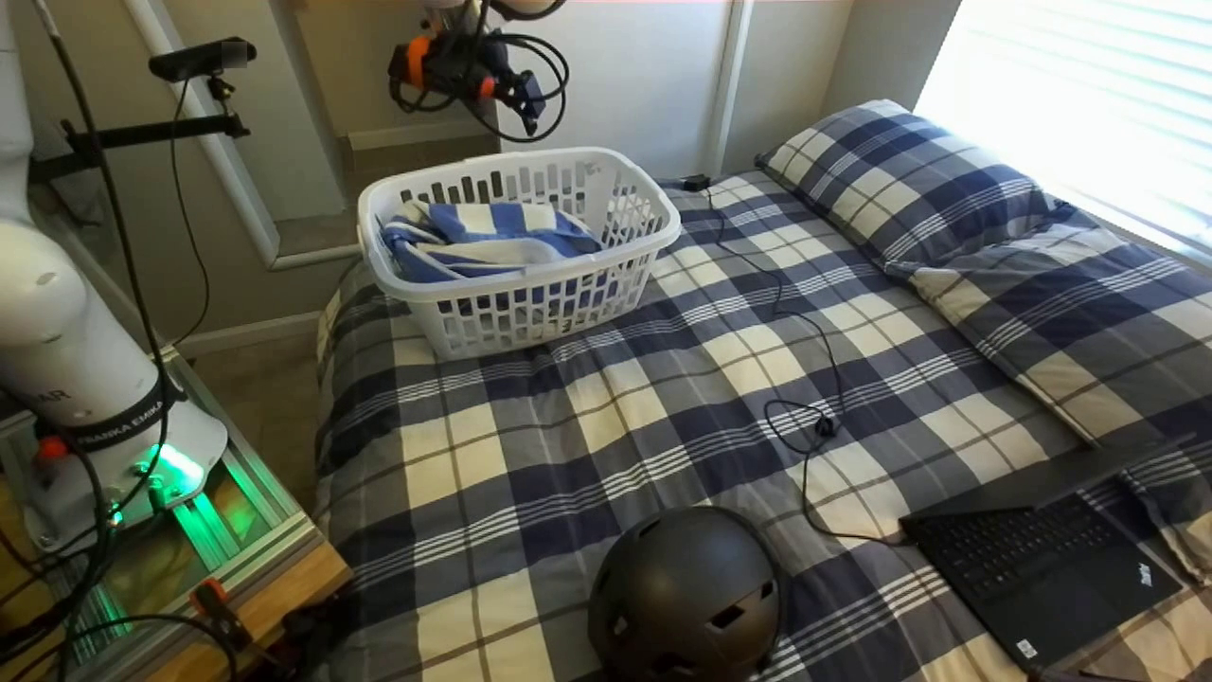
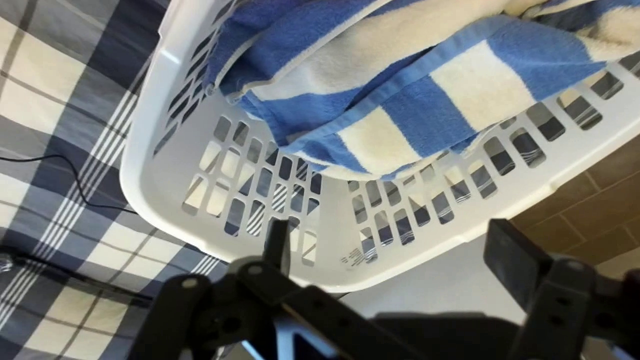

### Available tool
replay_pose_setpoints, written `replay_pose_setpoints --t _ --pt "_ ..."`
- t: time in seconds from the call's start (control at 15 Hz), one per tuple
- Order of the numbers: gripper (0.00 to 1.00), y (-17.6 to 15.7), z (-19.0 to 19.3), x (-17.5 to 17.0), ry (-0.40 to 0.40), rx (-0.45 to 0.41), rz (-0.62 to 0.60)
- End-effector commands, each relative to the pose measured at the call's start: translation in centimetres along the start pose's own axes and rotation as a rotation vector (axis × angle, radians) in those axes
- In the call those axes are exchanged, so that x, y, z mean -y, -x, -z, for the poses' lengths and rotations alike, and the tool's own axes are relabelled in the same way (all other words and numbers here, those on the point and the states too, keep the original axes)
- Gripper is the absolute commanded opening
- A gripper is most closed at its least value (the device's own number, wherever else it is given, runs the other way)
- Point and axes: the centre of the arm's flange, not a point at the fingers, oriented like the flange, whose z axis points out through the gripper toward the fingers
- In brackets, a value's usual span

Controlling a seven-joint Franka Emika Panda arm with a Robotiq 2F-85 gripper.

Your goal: Put the white and blue towel in the basket.

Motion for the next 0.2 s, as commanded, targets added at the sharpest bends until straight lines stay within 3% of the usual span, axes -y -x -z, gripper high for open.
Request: replay_pose_setpoints --t 0.0,0.13 --pt "1.00 -0.07 0.11 -0.04 0.003 -0.002 -0.007" --pt "1.00 -0.18 0.00 0.18 0.001 -0.002 -0.012"
